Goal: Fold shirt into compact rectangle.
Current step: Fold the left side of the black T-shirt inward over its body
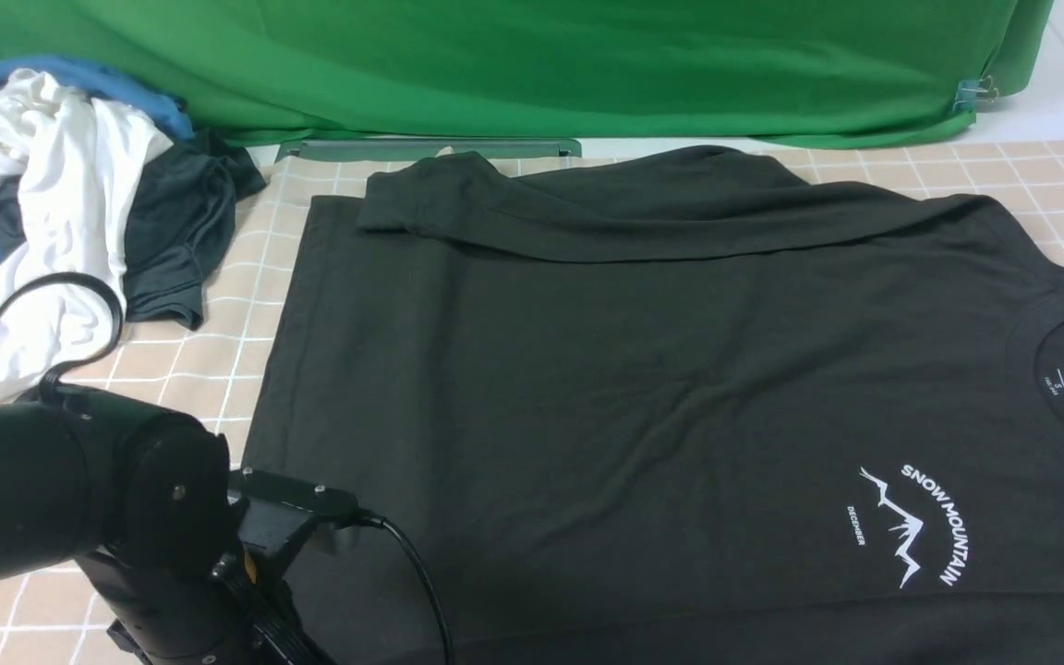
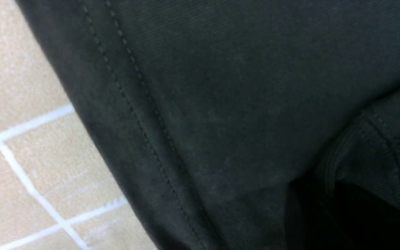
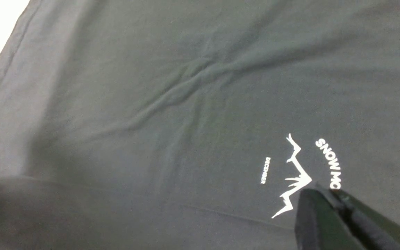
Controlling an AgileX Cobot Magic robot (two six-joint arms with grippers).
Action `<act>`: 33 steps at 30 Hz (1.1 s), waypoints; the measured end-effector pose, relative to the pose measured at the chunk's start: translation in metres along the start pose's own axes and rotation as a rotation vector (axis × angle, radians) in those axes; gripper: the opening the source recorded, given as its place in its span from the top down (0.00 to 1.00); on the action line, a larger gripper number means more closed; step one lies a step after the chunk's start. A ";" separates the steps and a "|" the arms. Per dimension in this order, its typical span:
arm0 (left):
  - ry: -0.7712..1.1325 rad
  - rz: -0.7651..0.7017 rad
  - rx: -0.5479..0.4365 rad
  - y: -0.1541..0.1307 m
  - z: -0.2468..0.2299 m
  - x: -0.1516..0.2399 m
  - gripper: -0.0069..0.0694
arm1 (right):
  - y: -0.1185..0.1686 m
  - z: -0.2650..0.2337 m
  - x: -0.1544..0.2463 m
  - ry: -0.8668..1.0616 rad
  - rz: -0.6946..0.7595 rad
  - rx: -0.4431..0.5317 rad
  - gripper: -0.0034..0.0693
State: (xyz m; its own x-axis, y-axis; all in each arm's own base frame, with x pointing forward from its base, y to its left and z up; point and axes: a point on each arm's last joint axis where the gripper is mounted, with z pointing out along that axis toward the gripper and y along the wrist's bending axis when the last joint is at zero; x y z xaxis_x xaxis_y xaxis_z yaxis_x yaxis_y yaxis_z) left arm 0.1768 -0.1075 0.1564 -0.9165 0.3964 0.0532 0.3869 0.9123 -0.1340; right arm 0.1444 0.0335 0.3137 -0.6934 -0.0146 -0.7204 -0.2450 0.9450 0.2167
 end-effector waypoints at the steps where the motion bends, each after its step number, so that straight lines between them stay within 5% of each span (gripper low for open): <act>1: 0.004 0.006 0.001 0.000 -0.002 -0.001 0.86 | 0.000 0.000 0.000 0.000 -0.004 0.000 0.89; 8: -0.144 0.062 0.005 -0.012 -0.069 -0.021 0.87 | 0.000 0.000 -0.001 -0.009 -0.006 0.003 0.88; 18: -0.450 0.064 -0.130 0.000 -0.161 -0.064 0.87 | -0.001 0.000 -0.005 -0.054 -0.006 0.015 0.87; 33: -0.420 0.021 -0.270 0.058 -0.113 -0.142 0.86 | -0.001 0.000 -0.006 -0.063 0.003 0.008 0.86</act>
State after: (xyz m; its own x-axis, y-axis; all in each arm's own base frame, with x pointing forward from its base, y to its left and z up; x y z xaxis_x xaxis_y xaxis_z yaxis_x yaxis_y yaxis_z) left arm 0.3406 -0.0996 0.2525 -0.8486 0.3903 -0.3571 0.3675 0.9205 0.1328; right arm 0.1484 0.0328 0.3178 -0.6501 0.0088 -0.7598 -0.2370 0.9477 0.2137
